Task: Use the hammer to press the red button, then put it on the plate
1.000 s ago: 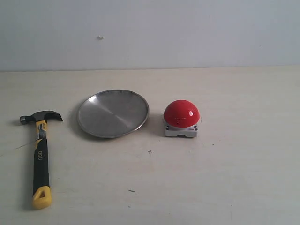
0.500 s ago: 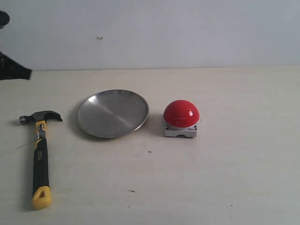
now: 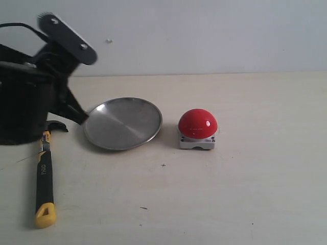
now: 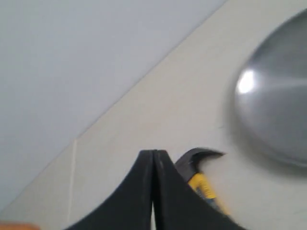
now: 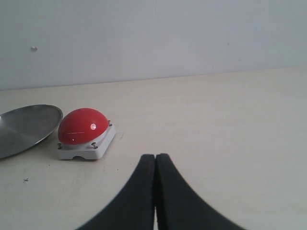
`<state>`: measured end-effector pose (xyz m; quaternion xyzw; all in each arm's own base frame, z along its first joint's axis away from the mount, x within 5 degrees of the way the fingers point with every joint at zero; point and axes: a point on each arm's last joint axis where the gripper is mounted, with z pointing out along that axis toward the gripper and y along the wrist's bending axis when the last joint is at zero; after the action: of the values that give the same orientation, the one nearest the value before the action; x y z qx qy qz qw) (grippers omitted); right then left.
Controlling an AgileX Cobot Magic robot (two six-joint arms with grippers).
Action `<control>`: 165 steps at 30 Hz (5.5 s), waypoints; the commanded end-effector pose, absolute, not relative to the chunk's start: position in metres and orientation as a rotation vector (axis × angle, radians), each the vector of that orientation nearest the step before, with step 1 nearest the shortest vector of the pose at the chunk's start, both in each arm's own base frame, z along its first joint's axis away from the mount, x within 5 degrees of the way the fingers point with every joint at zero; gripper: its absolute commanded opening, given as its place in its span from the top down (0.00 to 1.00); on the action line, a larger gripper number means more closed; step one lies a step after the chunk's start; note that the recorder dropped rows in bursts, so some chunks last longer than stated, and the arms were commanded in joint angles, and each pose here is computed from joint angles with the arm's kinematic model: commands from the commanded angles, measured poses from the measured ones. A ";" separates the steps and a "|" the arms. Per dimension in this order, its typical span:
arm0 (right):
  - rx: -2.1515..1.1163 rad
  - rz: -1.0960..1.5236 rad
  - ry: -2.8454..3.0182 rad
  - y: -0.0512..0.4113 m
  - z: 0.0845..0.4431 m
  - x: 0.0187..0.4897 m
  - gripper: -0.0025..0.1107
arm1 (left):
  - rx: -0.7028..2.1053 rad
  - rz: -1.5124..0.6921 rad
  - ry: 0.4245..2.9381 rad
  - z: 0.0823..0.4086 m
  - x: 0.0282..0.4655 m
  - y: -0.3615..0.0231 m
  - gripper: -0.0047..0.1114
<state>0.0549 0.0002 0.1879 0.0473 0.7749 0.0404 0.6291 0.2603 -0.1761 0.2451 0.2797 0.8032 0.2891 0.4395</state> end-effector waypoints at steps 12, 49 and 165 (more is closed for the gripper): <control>0.110 0.085 1.764 0.000 0.188 0.055 0.98 | 0.982 -0.108 1.629 0.257 0.170 -0.251 0.96; 0.110 0.085 1.764 0.000 0.188 0.055 0.98 | -0.228 0.010 3.024 0.169 0.377 -0.091 0.47; -0.349 1.197 2.026 0.230 0.171 0.322 0.42 | 0.342 -0.675 2.146 0.264 0.377 -0.120 0.96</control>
<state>0.3123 0.2171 0.1734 -0.1439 0.7947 0.4621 0.3662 0.3788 -0.1194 0.2516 0.1431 0.8655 -0.2570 0.4054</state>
